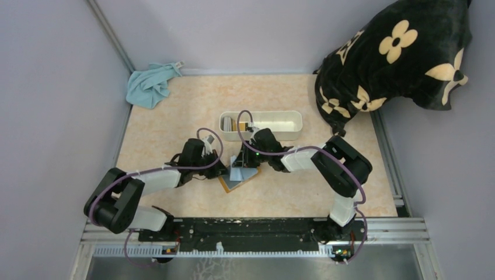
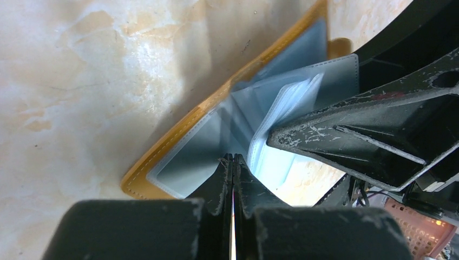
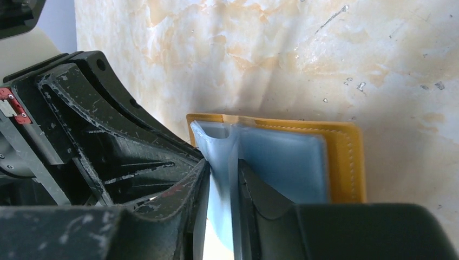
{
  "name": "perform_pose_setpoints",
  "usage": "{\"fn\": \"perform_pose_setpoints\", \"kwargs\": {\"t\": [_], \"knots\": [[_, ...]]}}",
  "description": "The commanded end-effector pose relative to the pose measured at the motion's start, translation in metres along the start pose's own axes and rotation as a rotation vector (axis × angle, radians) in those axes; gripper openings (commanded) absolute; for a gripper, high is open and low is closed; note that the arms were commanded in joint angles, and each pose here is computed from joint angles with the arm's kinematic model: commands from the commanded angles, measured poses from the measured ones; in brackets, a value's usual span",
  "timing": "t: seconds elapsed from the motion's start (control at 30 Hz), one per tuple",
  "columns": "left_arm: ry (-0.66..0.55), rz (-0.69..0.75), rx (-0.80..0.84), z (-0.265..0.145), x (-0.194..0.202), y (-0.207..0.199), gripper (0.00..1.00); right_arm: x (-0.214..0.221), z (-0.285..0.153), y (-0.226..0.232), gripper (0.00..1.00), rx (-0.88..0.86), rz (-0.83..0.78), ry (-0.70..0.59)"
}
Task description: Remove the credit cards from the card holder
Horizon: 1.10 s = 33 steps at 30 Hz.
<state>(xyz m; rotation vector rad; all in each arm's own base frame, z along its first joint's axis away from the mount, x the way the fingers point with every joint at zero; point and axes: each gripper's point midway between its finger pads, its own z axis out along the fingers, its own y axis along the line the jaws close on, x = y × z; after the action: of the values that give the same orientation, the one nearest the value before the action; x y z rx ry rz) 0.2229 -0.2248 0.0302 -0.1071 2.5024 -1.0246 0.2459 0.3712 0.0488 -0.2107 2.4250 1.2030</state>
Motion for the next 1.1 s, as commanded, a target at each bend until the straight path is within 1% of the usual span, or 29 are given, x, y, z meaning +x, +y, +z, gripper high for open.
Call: {"fn": "perform_pose_setpoints", "kwargs": {"t": [0.0, 0.17, 0.27, 0.37, 0.53, 0.77, 0.83, 0.87, 0.9, 0.97, 1.03, 1.07], "knots": [[-0.001, 0.007, 0.061, 0.003, -0.002, -0.015, 0.00, -0.013, -0.004, 0.021, 0.27, -0.087, -0.028, -0.039], [-0.008, 0.010, 0.095, 0.003, -0.008, -0.027, 0.00, -0.013, -0.006, 0.024, 0.41, -0.094, -0.030, -0.044], [-0.012, 0.009, 0.104, 0.001, -0.009, -0.030, 0.00, -0.016, -0.011, 0.026, 0.47, -0.094, -0.039, -0.060], [-0.017, 0.010, 0.112, 0.000, -0.012, -0.033, 0.00, -0.021, -0.017, 0.027, 0.48, -0.077, -0.061, -0.084], [-0.018, 0.016, 0.116, 0.001, -0.015, -0.037, 0.00, -0.041, -0.039, 0.028, 0.48, -0.009, -0.117, -0.174], [0.006, 0.019, 0.130, 0.019, -0.018, -0.043, 0.00, -0.052, -0.062, 0.016, 0.47, 0.077, -0.145, -0.229], [0.010, 0.023, 0.139, 0.024, -0.020, -0.048, 0.00, -0.053, -0.067, 0.014, 0.42, 0.086, -0.152, -0.242], [0.011, 0.027, 0.142, 0.026, -0.021, -0.050, 0.00, -0.053, -0.068, 0.014, 0.38, 0.086, -0.157, -0.242], [0.012, 0.030, 0.149, 0.029, -0.022, -0.053, 0.00, -0.052, -0.069, 0.013, 0.31, 0.089, -0.159, -0.240], [0.016, 0.032, 0.158, 0.034, -0.024, -0.055, 0.00, -0.050, -0.069, 0.013, 0.13, 0.090, -0.165, -0.233], [0.027, 0.030, 0.165, 0.039, -0.025, -0.057, 0.00, -0.048, -0.067, 0.013, 0.03, 0.083, -0.169, -0.222], [0.033, 0.028, 0.167, 0.040, -0.024, -0.057, 0.00, -0.047, -0.067, 0.012, 0.00, 0.082, -0.172, -0.218]]}}
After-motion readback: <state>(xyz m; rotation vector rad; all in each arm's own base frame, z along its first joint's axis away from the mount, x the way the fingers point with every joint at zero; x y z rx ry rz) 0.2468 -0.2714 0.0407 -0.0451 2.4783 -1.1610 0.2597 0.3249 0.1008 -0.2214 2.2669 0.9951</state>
